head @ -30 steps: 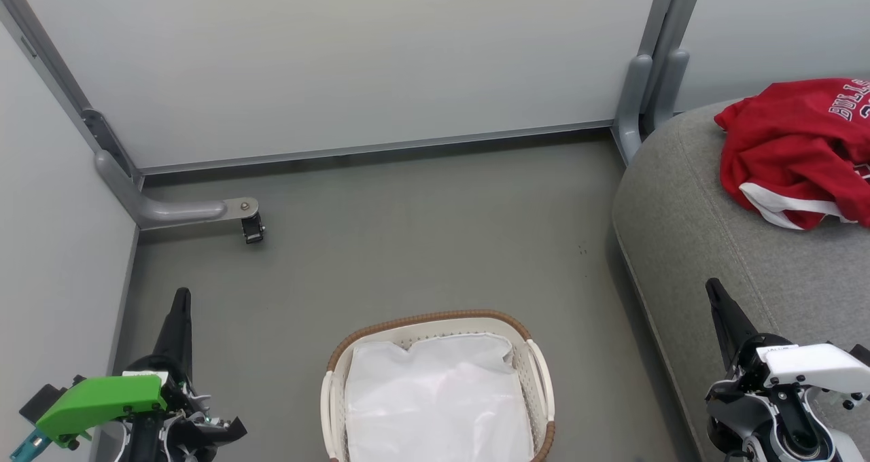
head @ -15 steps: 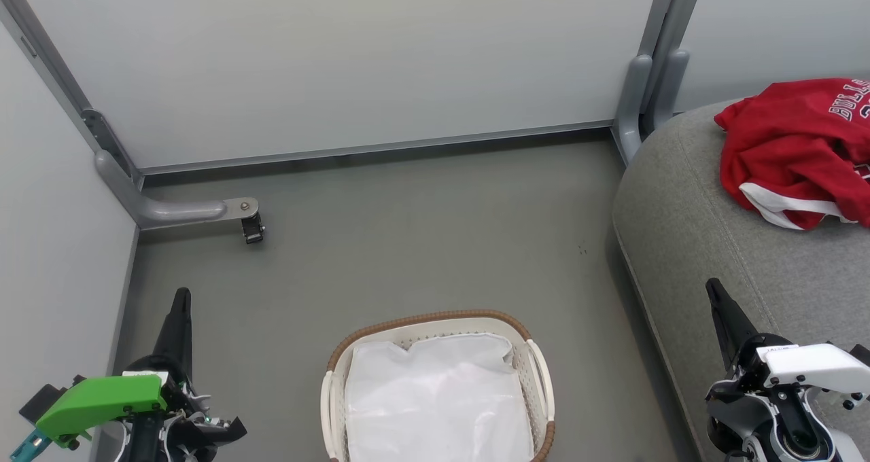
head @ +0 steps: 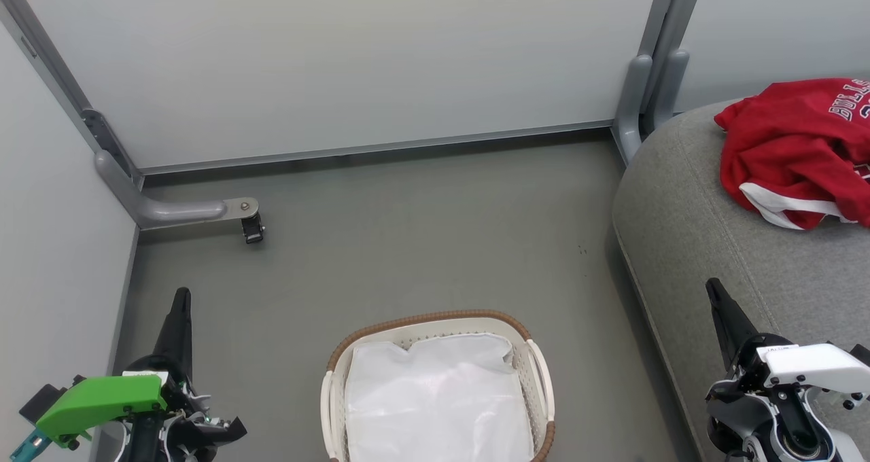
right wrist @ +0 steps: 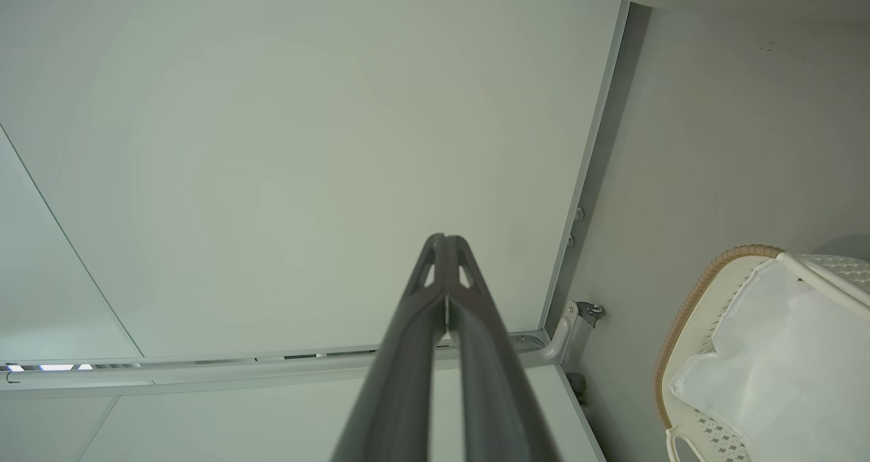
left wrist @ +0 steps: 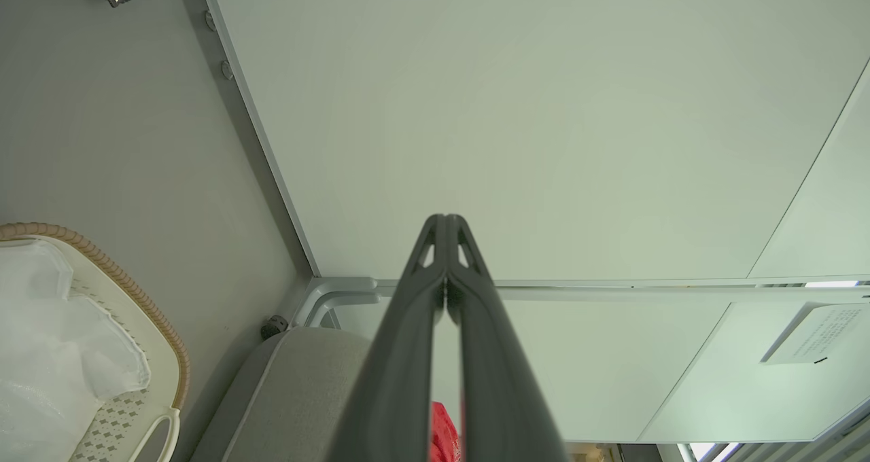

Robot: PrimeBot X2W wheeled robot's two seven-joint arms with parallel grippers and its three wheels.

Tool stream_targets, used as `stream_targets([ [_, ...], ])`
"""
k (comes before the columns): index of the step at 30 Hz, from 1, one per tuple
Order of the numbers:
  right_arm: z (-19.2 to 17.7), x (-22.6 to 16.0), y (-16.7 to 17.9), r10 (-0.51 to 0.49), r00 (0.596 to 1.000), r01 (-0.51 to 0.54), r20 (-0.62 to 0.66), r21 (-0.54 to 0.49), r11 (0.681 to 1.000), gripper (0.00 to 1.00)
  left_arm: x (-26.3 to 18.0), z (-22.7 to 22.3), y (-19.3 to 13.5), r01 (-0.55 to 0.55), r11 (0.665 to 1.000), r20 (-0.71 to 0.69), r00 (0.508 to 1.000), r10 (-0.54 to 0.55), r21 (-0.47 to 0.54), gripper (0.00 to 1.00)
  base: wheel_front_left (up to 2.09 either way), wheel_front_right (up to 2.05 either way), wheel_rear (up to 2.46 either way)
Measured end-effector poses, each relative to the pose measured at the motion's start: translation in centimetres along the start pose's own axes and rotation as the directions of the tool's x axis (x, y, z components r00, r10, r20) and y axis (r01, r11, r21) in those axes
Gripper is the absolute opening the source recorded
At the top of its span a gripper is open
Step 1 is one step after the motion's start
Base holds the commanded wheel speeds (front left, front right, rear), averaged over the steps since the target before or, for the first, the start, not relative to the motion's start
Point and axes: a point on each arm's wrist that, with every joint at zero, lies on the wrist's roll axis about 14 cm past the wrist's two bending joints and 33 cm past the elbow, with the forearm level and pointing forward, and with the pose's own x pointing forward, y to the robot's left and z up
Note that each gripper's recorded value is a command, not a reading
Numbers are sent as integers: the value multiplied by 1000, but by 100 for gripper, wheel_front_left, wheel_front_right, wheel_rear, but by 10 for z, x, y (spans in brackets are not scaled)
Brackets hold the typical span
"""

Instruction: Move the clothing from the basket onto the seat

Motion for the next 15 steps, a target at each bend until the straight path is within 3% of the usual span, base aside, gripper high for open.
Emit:
stream_targets([
  [15,0,0,0,0,1000,0,0,0,1000,0,0,0,0,0,1000,0,1000,0,0,0,0,0,0],
])
